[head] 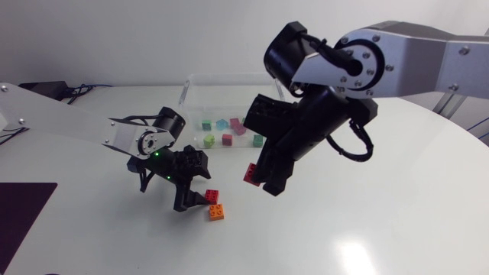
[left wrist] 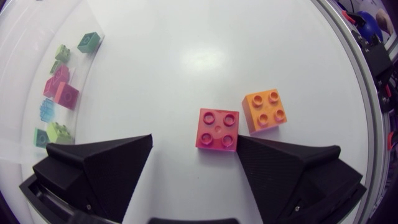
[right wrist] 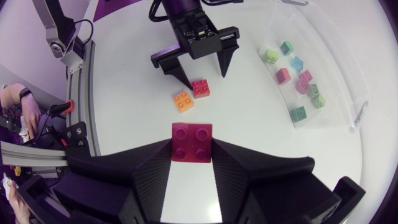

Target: Place the duplo bricks in the container

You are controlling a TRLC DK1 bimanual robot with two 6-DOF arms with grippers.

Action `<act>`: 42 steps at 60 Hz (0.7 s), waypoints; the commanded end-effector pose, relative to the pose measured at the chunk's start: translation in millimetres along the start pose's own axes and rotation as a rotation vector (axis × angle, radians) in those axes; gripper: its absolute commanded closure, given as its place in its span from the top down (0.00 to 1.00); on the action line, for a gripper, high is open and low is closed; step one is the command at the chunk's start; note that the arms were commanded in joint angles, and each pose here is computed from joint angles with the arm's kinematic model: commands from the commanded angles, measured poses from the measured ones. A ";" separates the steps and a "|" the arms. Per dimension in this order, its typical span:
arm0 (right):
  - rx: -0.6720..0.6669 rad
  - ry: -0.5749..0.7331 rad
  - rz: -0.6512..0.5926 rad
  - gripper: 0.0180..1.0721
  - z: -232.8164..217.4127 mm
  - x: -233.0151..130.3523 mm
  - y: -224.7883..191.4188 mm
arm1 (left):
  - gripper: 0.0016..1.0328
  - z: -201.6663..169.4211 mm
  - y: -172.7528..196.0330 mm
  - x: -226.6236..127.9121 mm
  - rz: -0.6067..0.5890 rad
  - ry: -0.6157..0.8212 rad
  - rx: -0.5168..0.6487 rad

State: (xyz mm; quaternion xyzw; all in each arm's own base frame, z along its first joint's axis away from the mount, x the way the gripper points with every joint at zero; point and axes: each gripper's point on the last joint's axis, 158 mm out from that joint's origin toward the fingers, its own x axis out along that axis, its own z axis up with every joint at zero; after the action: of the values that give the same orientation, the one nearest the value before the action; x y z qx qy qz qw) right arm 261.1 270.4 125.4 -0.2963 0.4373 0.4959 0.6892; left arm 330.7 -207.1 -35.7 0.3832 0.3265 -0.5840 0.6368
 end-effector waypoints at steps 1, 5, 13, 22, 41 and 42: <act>0.020 -0.054 -0.027 0.33 14.2 -19.9 -9.8 | 0.77 1.6 -0.6 7.4 -0.014 0.002 0.047; 0.030 -0.069 -0.031 0.33 17.5 -24.6 -14.6 | 0.68 1.0 -3.6 9.2 -0.023 0.003 0.053; 0.041 -0.081 -0.045 0.33 19.4 -29.5 -21.6 | 0.53 1.8 -8.1 11.4 -0.034 0.004 0.061; 0.051 -0.094 -0.057 0.33 21.4 -33.5 -28.5 | 0.29 5.7 -11.5 14.1 -0.045 -0.002 0.068; 0.189 -0.226 -0.168 0.33 55.9 -51.3 -102.6 | 0.26 16.2 -6.0 2.7 -0.032 -0.038 0.062; 0.196 -0.230 -0.171 0.33 58.1 -50.6 -106.5 | 0.26 17.4 -4.3 -0.3 -0.024 -0.042 0.061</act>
State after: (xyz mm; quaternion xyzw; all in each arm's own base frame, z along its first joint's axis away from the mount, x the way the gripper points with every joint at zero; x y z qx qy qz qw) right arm 353.1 259.7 199.3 -0.2262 0.3656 0.4332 0.7922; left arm 319.4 -222.2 -38.0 0.3851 0.3127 -0.6082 0.6197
